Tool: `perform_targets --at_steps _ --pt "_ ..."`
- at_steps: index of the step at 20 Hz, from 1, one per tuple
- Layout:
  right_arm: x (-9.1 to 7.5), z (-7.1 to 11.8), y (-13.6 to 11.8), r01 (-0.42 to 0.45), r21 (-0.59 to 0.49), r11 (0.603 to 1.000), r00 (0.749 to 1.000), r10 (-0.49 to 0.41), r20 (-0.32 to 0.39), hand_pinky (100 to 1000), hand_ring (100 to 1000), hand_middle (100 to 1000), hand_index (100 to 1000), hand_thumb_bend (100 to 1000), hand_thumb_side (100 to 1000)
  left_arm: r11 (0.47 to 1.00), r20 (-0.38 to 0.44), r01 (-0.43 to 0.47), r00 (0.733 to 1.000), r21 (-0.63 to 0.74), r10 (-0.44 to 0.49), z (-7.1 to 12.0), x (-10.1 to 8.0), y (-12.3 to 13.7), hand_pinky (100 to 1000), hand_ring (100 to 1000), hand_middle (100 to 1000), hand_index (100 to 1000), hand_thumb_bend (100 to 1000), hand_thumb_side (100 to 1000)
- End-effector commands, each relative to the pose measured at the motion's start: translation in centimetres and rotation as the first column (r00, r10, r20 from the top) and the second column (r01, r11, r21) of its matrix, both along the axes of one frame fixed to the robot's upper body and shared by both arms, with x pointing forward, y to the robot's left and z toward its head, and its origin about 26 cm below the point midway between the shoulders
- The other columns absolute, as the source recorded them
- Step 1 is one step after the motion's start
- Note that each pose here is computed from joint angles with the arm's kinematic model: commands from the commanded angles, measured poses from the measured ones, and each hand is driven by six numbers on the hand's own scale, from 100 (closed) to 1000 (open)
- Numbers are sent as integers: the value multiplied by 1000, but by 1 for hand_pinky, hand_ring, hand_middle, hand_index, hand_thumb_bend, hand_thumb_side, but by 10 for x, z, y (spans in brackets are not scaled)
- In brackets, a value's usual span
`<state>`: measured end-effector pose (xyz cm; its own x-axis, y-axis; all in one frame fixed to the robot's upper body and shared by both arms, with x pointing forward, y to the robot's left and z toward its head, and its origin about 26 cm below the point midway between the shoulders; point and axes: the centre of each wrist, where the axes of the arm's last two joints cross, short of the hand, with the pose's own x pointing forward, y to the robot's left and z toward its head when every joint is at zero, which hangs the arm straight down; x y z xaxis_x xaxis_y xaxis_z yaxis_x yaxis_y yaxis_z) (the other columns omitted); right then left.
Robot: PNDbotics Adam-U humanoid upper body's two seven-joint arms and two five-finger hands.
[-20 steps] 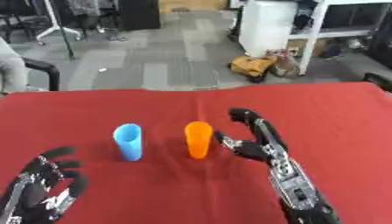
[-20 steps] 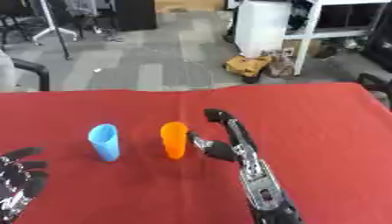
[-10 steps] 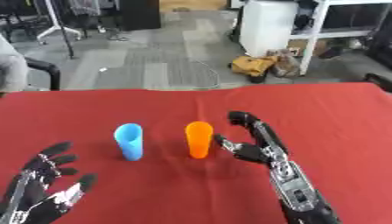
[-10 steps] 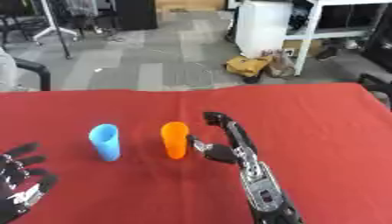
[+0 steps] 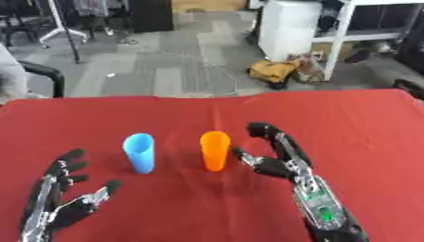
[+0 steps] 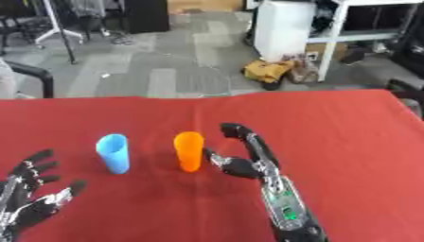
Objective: Pour the contents of one cup into another cup.
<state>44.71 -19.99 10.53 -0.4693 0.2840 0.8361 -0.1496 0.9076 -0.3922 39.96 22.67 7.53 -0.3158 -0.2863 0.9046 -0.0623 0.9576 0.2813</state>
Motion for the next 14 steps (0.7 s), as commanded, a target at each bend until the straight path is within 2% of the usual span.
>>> perform_targets --at_steps 1,7,14 --pt "1 15 -1 -10 -9 1000 999 10 45 1000 832 764 829 474 235 1000 -15 -13 1000 15 13 -3 12 -4 709 796 843 817 787 237" --pt "1 15 2 -18 -6 1000 999 19 46 1000 832 762 829 474 235 1000 -15 -8 1000 6 8 1 29 -14 706 787 835 814 786 231" --pt "0 15 5 -28 -4 1000 999 28 45 1000 831 760 829 473 234 1000 -12 -12 1000 15 12 7 41 -19 709 787 834 813 782 227"
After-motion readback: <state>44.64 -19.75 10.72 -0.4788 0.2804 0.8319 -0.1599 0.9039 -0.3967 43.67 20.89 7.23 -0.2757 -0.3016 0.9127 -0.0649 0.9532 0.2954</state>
